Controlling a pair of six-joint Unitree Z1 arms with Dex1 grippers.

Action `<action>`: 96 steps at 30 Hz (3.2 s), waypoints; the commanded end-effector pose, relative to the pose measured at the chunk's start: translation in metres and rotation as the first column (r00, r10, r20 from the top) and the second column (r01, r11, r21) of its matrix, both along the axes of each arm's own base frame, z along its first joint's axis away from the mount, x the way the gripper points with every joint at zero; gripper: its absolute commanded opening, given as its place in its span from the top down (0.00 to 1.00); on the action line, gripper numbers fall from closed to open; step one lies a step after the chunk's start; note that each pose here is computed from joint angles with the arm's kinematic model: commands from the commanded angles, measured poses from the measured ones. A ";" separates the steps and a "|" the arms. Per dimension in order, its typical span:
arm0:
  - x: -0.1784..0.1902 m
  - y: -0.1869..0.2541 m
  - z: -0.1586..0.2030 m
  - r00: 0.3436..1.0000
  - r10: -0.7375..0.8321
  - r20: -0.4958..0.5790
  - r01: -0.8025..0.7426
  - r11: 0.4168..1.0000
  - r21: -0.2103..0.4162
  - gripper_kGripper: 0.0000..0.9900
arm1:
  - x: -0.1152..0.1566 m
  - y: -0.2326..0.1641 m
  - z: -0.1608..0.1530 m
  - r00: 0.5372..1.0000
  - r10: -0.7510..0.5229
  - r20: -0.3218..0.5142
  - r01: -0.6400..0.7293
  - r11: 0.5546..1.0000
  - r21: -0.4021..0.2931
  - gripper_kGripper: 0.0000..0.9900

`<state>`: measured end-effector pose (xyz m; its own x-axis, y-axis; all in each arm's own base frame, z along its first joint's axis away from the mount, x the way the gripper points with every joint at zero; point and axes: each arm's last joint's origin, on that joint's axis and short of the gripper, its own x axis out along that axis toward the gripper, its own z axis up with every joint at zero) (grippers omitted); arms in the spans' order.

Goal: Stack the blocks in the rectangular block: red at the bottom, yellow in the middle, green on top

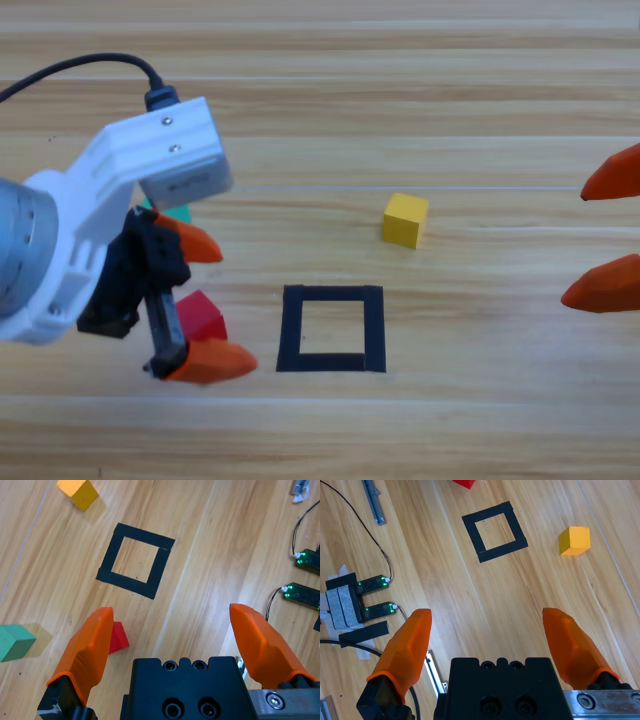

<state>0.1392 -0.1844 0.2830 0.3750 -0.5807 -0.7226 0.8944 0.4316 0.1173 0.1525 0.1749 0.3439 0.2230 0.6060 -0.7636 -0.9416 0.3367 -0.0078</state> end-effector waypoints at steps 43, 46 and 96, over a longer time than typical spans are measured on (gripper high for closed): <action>0.068 -0.065 0.040 0.043 0.959 -0.279 -0.954 0.122 0.273 0.00 | 0.149 0.143 -0.116 0.602 -0.747 -0.283 0.724 0.659 -0.201 0.01; 0.074 -0.074 0.032 -0.017 0.962 -0.274 -0.950 0.071 0.305 0.00 | 0.155 0.146 -0.120 0.518 -0.815 -0.261 0.794 0.571 -0.206 0.01; 0.130 -0.059 -0.092 -0.488 0.799 -0.351 -0.821 -0.284 0.495 0.02 | 0.203 0.188 -0.210 0.059 -0.976 -0.209 0.908 0.140 -0.395 0.14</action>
<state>0.2602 -0.2435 0.2139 0.1223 0.0443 -0.9915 -0.7381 0.6720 -0.0610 0.3536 0.3576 0.1687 0.3060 0.0812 -0.9486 0.2368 0.9586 0.1584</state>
